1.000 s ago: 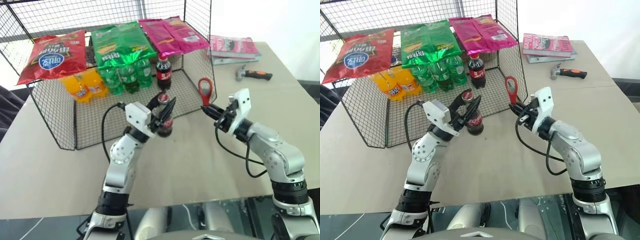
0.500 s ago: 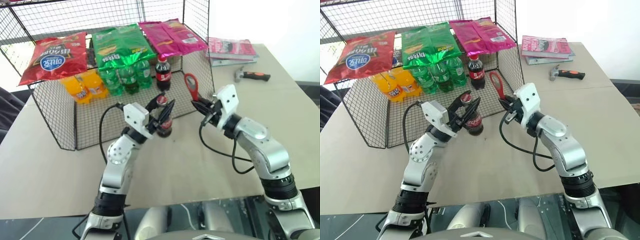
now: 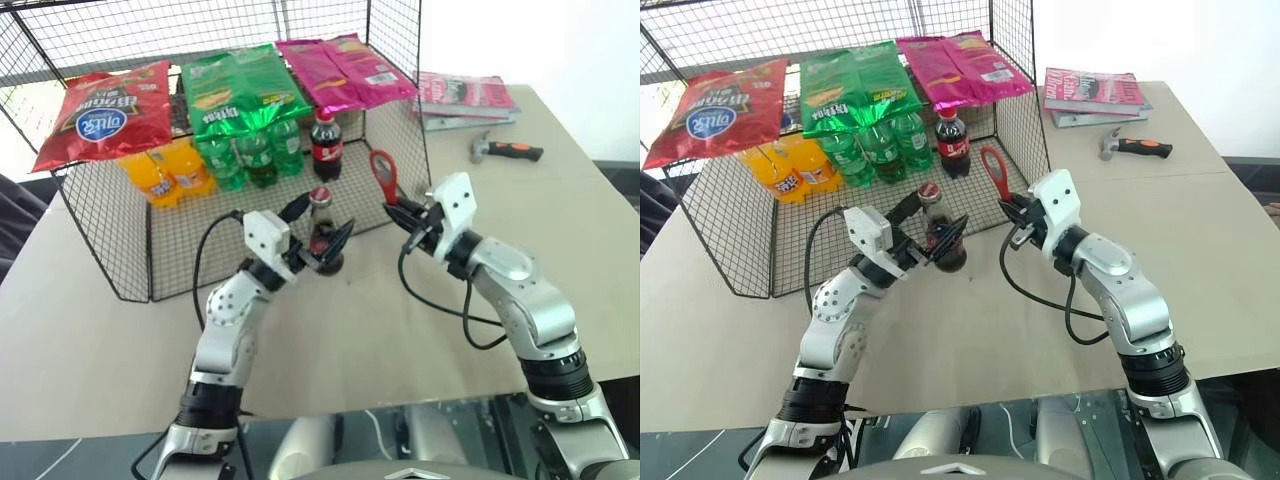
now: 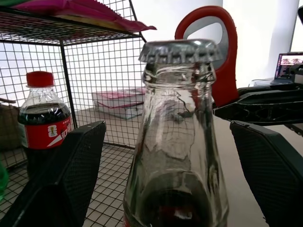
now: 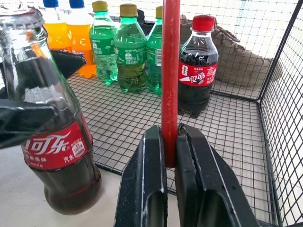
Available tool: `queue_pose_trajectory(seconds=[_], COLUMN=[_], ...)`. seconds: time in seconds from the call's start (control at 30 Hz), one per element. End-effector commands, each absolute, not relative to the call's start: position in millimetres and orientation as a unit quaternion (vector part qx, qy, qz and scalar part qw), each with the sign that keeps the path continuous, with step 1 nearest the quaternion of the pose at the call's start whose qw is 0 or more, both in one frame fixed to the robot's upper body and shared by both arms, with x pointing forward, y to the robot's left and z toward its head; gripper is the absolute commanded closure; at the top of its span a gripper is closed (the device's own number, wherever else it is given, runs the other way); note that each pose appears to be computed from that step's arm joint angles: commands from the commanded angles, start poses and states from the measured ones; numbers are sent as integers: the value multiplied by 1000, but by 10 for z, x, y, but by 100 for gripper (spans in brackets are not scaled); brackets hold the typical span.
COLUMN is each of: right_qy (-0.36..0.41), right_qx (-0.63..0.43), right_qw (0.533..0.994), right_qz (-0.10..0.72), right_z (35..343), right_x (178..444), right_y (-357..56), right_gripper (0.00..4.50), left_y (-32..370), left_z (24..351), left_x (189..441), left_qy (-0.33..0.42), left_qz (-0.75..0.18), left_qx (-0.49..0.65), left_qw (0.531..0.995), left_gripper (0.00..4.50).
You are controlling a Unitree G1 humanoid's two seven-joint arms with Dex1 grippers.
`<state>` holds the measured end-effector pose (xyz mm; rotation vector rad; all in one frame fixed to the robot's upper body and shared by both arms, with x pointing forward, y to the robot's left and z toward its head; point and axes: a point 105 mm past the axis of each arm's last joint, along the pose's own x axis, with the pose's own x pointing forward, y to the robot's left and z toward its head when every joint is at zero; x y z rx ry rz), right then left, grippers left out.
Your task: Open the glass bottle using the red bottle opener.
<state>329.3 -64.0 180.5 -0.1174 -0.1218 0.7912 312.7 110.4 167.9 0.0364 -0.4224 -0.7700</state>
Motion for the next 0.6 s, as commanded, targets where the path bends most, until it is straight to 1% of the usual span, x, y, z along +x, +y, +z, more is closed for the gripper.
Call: queue_pose_trajectory(seconds=[0.03, 0.37, 0.6], right_qy=[-82, -82, -82], right_qx=[-57, -54, -53], right_qw=[920, 921, 923], right_qz=[379, 376, 372], right_z=[1913, 1914, 1917], right_x=[3282, 3293, 3287], right_y=[-682, -691, -700], right_gripper=[450, 450, 450], left_y=[1133, 1230, 1246], left_z=[1827, 1738, 1768], left_x=[3079, 3132, 3225], left_qy=[-226, -179, -176], left_qz=[-398, -466, -484], left_qx=[18, 14, 24], left_qw=[889, 866, 857], left_gripper=[6, 6, 6])
